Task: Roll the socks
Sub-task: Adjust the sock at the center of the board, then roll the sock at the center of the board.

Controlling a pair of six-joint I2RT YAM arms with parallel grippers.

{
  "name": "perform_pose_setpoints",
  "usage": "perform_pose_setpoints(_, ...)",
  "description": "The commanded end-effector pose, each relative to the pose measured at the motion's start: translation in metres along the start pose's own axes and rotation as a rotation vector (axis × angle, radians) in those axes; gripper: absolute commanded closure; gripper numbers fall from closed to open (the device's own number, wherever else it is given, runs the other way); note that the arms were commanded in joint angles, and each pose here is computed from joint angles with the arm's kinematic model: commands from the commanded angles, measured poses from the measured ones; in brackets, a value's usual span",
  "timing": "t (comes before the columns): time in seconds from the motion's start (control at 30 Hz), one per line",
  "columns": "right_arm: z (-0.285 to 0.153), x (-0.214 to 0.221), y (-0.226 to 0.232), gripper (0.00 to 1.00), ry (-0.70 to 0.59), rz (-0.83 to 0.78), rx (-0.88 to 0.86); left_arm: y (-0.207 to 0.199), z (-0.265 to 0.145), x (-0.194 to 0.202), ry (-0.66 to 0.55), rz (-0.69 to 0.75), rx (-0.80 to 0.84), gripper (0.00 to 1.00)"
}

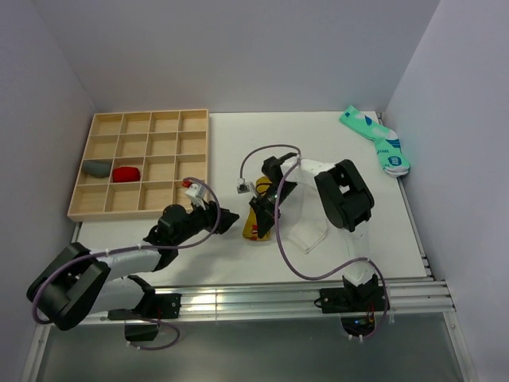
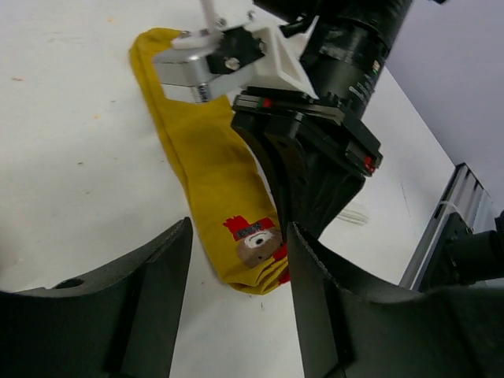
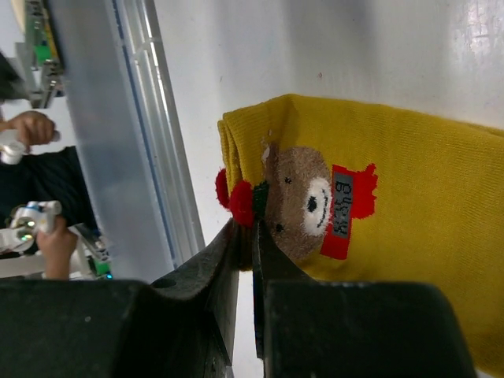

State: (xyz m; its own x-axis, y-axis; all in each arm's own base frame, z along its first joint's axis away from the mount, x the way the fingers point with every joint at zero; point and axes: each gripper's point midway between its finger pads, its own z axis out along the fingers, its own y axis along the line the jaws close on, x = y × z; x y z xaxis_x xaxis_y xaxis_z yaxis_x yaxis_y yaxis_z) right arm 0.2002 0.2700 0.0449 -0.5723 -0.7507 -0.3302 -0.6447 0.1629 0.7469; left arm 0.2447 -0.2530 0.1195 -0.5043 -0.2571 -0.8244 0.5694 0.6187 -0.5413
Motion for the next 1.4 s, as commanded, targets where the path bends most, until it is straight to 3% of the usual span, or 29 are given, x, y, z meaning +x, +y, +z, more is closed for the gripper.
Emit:
perform_pose_setpoints(0.0, -0.008, -0.009, 0.012, 1.00, -0.035, 0.016, -0.086, -0.031, 0.009, -0.011, -0.044, 0.080, 0.164, 0.43)
perform_pose_setpoints(0.47, -0.013, -0.003, 0.006, 1.00, -0.056, 0.101, -0.143, -0.047, 0.032, 0.023, 0.054, 0.071, 0.314, 0.42)
perform_pose_setpoints(0.9, -0.020, -0.004, 0.004, 1.00, -0.075, 0.113, -0.157, -0.048, 0.044, 0.063, 0.186, 0.087, 0.313, 0.43)
perform_pose_setpoints(1.37, -0.026, -0.002, -0.002, 1.00, -0.096, 0.144, -0.150, -0.047, 0.042, 0.076, 0.217, 0.065, 0.327, 0.46)
